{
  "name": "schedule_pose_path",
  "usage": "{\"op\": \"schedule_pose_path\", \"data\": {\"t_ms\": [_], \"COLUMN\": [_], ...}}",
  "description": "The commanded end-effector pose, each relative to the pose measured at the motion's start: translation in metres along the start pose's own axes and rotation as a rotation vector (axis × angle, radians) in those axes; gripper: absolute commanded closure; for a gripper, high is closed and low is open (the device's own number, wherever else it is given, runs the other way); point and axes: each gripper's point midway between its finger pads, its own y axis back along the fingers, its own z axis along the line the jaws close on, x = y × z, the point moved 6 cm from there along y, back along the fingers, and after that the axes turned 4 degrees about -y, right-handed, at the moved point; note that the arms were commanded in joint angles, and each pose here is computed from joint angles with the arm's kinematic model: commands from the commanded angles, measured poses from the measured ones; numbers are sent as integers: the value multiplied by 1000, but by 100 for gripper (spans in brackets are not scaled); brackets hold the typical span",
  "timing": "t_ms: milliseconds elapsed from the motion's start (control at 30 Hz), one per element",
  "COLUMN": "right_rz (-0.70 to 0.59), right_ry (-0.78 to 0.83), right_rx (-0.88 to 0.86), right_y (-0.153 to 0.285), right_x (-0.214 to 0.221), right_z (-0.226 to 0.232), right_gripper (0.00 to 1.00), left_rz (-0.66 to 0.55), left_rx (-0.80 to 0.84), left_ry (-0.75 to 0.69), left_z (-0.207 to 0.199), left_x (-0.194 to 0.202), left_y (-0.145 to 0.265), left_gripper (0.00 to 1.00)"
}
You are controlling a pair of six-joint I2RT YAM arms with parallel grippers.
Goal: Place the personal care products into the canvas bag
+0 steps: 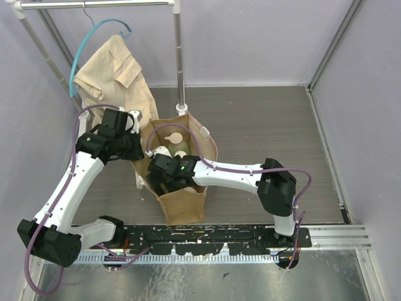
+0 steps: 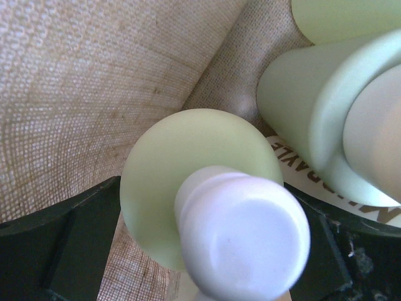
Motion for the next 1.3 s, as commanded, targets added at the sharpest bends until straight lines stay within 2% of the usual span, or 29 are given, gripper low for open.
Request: {"op": "schedule_pose_path", "data": {"t_ms": [0, 200, 433, 833, 1267], "right_rz": [-42, -84, -55, -215, -318], "right_ry": [-8, -7, 1, -17, -34], "right_rx": [-90, -121, -144, -229, -129], "right_y": [36, 52, 50, 101, 142], "right_x": [-13, -24, -22, -62, -78], "right_z": [10, 12, 17, 25, -1], "right_gripper": [0, 0, 0, 0, 0], "left_rz": [-172, -175, -171, -170, -164], "left_rx": [-19, -20, -19, -20, -24], "left_ry": [-9, -8, -4, -1, 0], "left_z": [1, 1, 1, 1, 2], "left_x": [-29, -30, -29, -30, -30], "left_y": [23, 23, 23, 22, 21], "left_gripper": [100, 100, 100, 100, 100]}}
